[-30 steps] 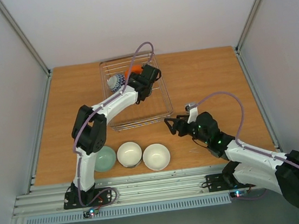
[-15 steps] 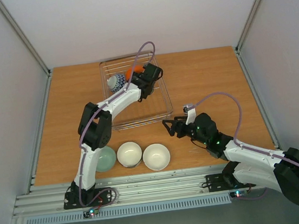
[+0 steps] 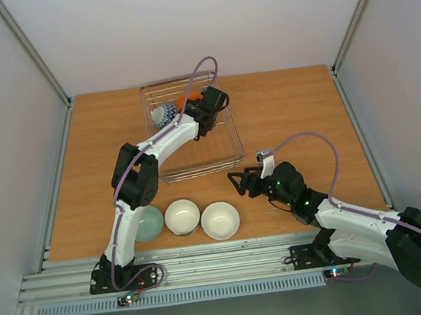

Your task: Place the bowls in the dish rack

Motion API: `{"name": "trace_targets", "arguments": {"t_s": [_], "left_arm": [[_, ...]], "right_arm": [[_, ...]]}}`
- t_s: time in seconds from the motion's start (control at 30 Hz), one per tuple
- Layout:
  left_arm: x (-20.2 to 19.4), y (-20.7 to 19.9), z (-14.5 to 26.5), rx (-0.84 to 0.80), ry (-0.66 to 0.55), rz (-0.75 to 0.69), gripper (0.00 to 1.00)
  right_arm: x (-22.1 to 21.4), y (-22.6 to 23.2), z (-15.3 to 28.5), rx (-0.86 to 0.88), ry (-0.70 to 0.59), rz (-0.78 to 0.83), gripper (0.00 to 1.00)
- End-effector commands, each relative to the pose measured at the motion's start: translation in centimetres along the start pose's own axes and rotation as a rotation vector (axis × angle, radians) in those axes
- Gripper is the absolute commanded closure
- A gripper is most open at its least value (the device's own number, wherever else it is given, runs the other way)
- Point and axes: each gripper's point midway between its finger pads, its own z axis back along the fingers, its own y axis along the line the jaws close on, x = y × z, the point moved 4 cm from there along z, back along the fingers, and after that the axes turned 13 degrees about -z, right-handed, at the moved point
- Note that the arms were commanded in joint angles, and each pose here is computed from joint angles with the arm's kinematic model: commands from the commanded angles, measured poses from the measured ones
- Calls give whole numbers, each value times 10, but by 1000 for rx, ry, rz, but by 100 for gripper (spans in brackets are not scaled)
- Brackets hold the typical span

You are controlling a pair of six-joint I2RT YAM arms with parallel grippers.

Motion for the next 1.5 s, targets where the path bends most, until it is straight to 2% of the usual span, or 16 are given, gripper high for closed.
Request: {"name": "trace_targets", "arguments": {"t_s": [0.0,0.03,0.1,0.17,0.43,0.57,0.8,1.03,1.27,1.47], "left_arm": [[-10,-17,-16,-54,42,6,30],[-11,-18,-17,-57,44,1,20],[-12,-21,-19,-63,48,-6,8],[-14,-23,-21,-66,52,-11,1],[-14,-23,-20,-71,42,-12,1],[-8,-14,-1,-110,-17,25,1],[1,12,62,-277,-209,82,1],[-6,28,113,-574,-419,177,6],[-17,19,128,-729,-446,187,10],[-31,25,138,-870,-476,268,8]], "right_arm": [[1,6,4,29,-29,5,17],[1,7,4,29,-29,6,17],[0,7,5,29,-31,7,17],[0,7,6,26,-33,10,17],[-2,9,9,26,-32,19,17],[0,12,10,8,-32,40,17],[27,18,25,-281,-37,140,18],[22,29,48,-409,76,166,19],[-23,22,55,-458,294,140,25],[-49,23,54,-445,382,123,31]]}}
